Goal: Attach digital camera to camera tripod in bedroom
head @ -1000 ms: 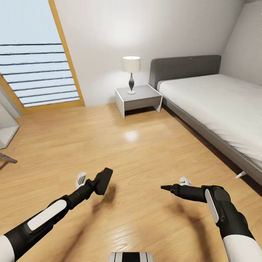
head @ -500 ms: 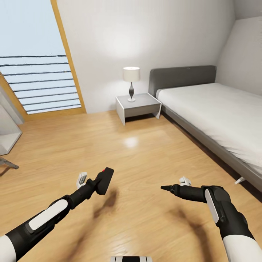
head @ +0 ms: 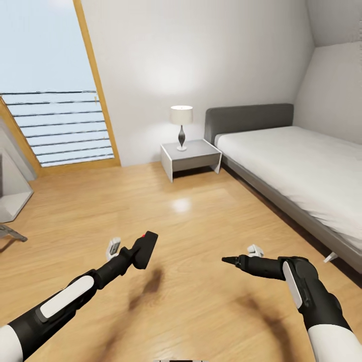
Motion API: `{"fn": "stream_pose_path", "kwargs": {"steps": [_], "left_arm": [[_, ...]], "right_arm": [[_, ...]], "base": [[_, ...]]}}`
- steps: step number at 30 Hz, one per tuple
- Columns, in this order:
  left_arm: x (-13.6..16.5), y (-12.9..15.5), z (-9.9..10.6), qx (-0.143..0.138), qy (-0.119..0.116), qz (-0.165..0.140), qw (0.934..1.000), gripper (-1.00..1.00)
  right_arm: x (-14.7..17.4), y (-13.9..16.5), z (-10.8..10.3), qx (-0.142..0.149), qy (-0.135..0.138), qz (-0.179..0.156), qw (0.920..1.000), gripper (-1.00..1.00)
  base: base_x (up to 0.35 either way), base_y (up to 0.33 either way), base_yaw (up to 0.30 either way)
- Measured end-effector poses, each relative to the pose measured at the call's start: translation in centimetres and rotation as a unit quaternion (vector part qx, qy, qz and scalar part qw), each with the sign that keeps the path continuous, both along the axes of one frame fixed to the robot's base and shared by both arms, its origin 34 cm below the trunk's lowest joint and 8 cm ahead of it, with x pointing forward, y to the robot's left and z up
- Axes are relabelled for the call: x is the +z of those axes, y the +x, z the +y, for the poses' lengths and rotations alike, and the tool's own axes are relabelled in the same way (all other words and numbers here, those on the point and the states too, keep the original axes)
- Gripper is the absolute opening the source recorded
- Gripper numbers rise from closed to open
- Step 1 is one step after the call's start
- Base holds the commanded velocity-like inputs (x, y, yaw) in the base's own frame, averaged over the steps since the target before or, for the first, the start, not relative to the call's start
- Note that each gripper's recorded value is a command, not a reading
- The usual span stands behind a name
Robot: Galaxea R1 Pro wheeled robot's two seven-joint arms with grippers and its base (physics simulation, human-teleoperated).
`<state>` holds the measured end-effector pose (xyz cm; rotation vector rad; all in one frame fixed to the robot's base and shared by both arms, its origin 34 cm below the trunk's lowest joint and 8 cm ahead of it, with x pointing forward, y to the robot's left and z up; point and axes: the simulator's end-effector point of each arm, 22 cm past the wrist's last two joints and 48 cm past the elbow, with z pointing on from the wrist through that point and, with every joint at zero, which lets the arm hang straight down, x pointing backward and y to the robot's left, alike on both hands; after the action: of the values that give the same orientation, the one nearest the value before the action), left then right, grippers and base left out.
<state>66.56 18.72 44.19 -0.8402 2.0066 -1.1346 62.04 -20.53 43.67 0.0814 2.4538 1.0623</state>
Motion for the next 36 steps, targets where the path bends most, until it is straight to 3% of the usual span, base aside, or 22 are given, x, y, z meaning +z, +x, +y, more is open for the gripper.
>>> {"fn": "stream_pose_path", "kwargs": {"steps": [36], "left_arm": [[9.1, 0.4, 0.1, 0.002, -0.002, -0.073, 0.9973, -1.00]], "right_arm": [[8.3, 0.4, 0.1, 0.000, 0.000, -0.073, 0.9973, 1.00]], "base": [[0.000, 0.000, 0.000]]}}
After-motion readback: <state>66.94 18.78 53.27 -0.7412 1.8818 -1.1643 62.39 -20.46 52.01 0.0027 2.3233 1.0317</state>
